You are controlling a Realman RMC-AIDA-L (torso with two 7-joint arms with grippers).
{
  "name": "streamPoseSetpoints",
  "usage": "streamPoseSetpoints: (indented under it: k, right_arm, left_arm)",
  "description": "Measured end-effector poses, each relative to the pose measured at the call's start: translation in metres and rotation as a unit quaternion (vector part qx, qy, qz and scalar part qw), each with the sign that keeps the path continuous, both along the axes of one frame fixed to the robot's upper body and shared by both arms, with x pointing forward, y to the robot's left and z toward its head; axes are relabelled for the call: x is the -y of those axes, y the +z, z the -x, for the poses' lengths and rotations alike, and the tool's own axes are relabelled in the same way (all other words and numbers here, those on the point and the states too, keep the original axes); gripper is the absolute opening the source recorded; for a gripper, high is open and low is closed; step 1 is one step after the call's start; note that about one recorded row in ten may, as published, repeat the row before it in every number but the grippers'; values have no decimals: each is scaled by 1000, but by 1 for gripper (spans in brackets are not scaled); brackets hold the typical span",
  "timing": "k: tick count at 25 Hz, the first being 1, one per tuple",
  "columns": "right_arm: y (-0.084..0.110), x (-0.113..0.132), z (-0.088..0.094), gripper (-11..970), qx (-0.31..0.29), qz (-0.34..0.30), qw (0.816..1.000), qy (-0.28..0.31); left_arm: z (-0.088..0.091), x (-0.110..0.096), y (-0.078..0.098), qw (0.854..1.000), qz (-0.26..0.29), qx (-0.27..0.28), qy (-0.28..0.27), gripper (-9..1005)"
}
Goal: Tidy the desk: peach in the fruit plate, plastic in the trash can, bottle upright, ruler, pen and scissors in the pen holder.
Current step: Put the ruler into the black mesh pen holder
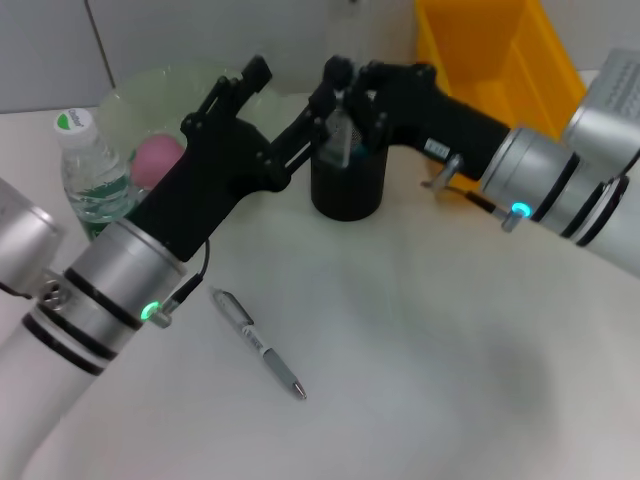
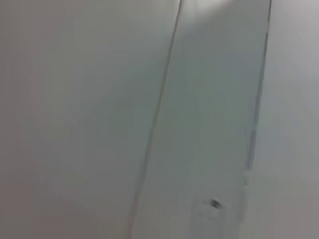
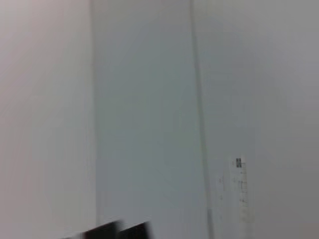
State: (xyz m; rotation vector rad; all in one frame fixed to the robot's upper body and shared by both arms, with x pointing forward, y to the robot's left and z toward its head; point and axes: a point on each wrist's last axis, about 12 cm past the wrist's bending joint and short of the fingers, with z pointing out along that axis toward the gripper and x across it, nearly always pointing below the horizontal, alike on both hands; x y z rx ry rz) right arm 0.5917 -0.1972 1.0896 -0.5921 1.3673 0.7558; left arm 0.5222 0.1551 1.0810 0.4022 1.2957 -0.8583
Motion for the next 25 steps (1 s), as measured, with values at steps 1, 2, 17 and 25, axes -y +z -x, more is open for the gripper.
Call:
streamPoseSetpoints:
  k: [1,2,17,25]
  right_arm:
    - [0,0,0,24,0,0,1000,0]
    - [1,2,-3,26,1,4,1000,-7]
    - [10,4,-33,53,-7,42,996,-72]
    - [5,1,-37,68,-10,69,993,-90]
  left_arm:
    - [1,-2,-1,1000,-1,-5,-12,810]
    - [1,-7,-1,1000,-3,-12,-24,810]
    - [2,-56,0,984,-47,-98,-144,809]
    - [-3,-54,5,983,-37,-106,-144,809]
